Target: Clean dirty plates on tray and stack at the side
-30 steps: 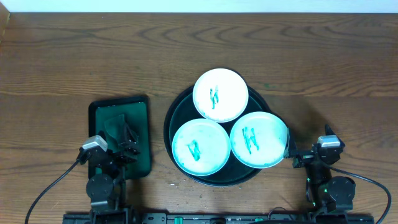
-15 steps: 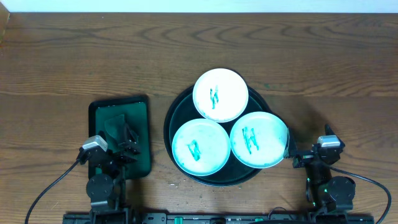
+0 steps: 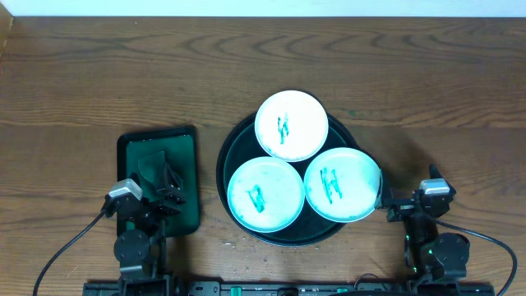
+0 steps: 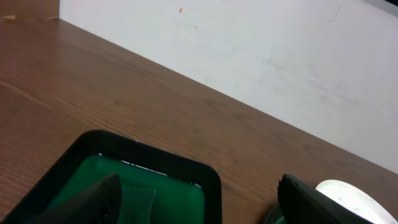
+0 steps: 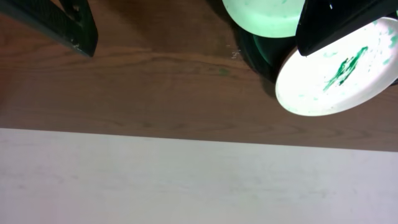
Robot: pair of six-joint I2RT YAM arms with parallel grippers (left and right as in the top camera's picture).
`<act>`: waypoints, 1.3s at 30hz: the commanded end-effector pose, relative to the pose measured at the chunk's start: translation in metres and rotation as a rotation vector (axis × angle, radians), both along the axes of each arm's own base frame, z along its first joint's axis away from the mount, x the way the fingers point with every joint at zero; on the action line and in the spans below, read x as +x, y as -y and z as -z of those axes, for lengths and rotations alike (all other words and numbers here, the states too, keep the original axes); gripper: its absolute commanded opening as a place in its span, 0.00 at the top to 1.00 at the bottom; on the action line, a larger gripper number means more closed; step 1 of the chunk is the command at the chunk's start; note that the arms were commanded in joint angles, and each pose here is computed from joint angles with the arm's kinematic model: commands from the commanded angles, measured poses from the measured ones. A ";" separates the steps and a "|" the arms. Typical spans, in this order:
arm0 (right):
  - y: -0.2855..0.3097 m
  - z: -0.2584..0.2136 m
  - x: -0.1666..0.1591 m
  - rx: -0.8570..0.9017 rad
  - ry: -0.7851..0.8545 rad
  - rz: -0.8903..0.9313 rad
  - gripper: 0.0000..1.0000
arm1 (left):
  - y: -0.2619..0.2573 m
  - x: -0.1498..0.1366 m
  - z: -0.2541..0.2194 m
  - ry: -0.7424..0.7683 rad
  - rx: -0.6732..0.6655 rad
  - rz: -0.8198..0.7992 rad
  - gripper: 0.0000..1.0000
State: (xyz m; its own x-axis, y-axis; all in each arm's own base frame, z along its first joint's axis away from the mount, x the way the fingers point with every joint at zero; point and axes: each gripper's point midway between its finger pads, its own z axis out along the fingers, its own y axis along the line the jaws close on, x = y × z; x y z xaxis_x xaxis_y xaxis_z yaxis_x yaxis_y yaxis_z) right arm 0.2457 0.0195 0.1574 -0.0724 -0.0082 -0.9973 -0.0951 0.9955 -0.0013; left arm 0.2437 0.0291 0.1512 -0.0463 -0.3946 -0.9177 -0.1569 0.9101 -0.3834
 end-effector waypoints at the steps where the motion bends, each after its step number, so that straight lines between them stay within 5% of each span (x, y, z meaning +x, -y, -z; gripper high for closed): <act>1: 0.004 0.000 0.000 -0.007 0.001 0.014 0.01 | -0.002 -0.002 0.017 -0.062 0.019 -0.010 0.20; 39: 0.004 0.000 0.000 -0.007 0.001 0.014 0.01 | 0.012 0.000 0.017 -0.067 0.007 0.071 0.20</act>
